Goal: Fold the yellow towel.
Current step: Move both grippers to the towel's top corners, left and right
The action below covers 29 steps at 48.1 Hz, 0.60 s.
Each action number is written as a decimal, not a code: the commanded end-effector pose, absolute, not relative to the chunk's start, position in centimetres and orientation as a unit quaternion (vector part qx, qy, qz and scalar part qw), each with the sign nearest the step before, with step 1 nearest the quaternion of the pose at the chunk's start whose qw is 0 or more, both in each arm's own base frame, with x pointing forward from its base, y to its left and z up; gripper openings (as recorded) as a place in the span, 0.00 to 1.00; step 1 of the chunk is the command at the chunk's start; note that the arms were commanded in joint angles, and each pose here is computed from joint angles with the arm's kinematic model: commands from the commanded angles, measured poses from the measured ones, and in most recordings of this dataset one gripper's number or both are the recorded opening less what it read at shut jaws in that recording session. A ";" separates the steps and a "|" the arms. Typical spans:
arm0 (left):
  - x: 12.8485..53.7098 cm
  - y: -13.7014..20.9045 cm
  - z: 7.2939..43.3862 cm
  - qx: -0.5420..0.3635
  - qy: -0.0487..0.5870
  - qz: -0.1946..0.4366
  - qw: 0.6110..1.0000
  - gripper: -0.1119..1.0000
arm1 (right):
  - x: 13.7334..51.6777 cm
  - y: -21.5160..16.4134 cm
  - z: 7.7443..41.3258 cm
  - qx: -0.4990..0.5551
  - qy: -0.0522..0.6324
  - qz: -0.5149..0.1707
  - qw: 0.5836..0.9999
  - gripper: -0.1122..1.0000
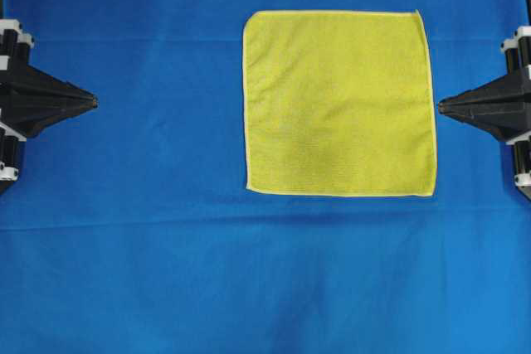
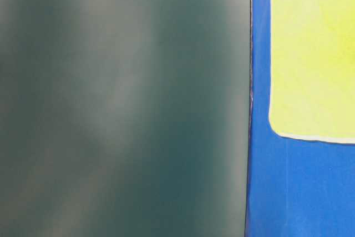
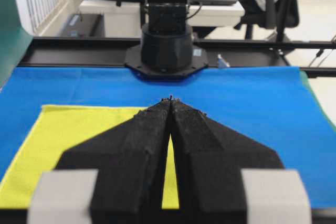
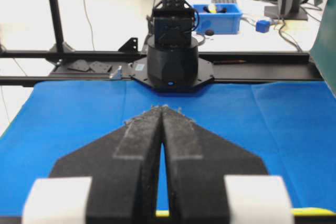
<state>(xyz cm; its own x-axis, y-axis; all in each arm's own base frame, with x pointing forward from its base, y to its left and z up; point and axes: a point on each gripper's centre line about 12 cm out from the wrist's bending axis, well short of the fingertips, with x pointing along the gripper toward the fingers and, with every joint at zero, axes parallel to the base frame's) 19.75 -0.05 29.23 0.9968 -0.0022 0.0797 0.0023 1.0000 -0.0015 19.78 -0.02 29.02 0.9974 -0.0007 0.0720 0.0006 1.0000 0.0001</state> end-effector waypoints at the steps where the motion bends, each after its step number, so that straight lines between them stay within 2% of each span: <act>1: 21.0 0.4 29.8 -0.025 -0.035 0.011 0.999 0.10 | 20.1 -0.4 30.2 0.003 -0.049 -0.010 0.999 0.10; 6: 22.3 1.0 29.4 -0.028 -0.023 0.025 0.999 0.10 | 20.1 -1.5 30.0 0.014 -0.026 -0.037 0.999 0.10; 15: 25.1 3.3 27.7 -0.030 0.004 0.068 0.997 0.10 | 19.9 -4.1 28.5 0.041 0.057 -0.103 0.992 0.10; 29: 30.7 7.7 23.8 -0.040 0.087 0.129 0.987 0.11 | 18.9 -9.0 24.2 0.086 0.173 -0.224 0.955 0.10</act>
